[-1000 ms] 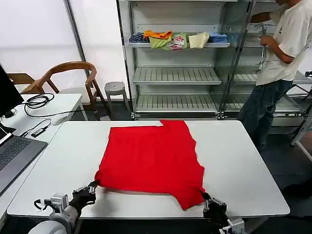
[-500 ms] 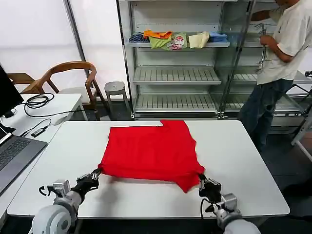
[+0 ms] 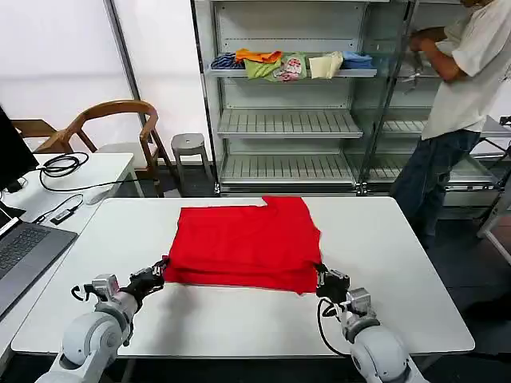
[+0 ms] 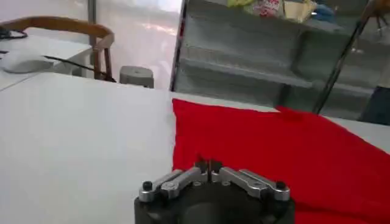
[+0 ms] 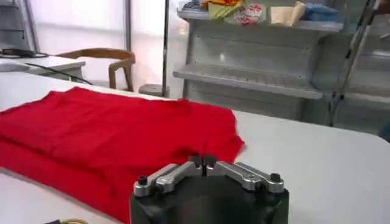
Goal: Fold and organize the clothes.
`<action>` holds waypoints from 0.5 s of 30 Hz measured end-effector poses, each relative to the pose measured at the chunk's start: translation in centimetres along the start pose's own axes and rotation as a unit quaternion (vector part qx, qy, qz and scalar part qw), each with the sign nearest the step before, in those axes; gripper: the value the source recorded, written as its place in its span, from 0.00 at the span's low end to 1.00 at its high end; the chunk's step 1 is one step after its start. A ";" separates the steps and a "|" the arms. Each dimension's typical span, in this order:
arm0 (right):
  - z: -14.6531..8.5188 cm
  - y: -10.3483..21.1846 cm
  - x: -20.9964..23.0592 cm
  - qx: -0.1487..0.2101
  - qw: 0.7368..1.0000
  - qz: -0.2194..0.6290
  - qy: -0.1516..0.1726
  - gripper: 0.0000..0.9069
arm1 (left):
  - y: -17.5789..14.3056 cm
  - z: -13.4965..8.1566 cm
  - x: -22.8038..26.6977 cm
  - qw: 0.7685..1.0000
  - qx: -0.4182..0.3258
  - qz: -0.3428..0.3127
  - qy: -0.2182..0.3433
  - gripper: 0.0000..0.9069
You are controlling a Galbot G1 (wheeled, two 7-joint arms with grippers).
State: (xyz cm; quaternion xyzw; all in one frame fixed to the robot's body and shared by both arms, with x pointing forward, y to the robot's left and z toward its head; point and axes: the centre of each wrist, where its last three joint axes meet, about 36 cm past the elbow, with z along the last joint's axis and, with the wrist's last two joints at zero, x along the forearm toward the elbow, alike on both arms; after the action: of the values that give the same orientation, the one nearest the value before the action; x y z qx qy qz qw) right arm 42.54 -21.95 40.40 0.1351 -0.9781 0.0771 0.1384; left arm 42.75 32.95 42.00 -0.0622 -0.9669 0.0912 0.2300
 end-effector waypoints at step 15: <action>0.5 -0.4 -2.5 0.009 1.000 0.002 0.005 0.00 | 0.7 0.0 -2.5 1.000 0.003 0.001 0.007 0.02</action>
State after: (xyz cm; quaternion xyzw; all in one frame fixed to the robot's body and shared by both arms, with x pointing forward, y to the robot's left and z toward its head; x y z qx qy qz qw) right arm 44.88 -21.78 39.26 0.1340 -0.9769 0.0872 0.1418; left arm 44.99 33.20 40.78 -0.0629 -0.9649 0.0942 0.2368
